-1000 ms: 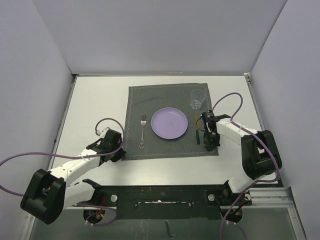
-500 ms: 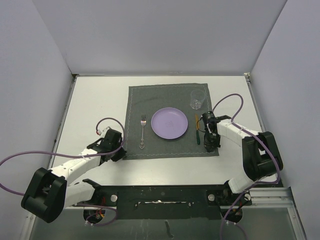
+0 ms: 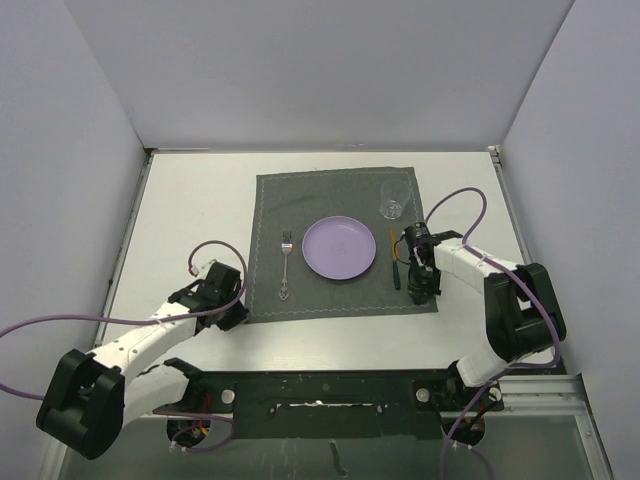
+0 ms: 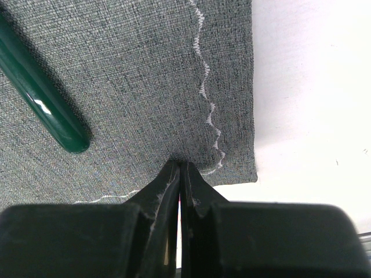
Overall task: Set the dinner table for one person
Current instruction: Adjust the napkin at the center of the board.
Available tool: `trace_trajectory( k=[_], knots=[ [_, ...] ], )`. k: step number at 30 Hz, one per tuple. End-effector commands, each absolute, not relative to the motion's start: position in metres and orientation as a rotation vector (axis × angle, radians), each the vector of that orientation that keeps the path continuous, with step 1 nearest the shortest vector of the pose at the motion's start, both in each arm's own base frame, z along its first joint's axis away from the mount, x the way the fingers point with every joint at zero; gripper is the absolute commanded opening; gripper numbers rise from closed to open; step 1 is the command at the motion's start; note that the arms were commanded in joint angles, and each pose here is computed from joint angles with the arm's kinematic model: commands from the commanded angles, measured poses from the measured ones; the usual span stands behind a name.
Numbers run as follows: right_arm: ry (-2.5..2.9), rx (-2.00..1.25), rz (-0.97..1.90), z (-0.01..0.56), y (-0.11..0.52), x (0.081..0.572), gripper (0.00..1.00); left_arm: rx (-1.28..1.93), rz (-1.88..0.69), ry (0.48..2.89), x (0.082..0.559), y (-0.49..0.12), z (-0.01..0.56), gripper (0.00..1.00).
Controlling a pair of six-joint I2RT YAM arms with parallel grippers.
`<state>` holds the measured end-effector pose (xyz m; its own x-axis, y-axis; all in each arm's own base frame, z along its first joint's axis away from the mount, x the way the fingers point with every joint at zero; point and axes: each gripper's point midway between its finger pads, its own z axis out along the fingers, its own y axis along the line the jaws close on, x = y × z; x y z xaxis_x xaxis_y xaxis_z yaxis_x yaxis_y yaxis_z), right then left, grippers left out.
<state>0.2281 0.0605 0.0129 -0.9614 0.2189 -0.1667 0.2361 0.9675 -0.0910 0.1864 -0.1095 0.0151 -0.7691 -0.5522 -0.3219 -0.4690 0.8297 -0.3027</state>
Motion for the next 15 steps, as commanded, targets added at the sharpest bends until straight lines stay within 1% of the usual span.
trace_trajectory(
  k=[1, 15],
  knots=[
    [2.956, 0.354, -0.133, 0.0180, 0.0615, 0.2259, 0.00, -0.757, -0.245, 2.625, 0.1805, -0.1032, 0.0145, 0.00],
    [2.941, 0.362, -0.142, 0.0247, 0.0584, 0.2244, 0.00, -0.743, -0.242, 2.636, 0.1802, -0.1038, 0.0144, 0.00]
  ],
)
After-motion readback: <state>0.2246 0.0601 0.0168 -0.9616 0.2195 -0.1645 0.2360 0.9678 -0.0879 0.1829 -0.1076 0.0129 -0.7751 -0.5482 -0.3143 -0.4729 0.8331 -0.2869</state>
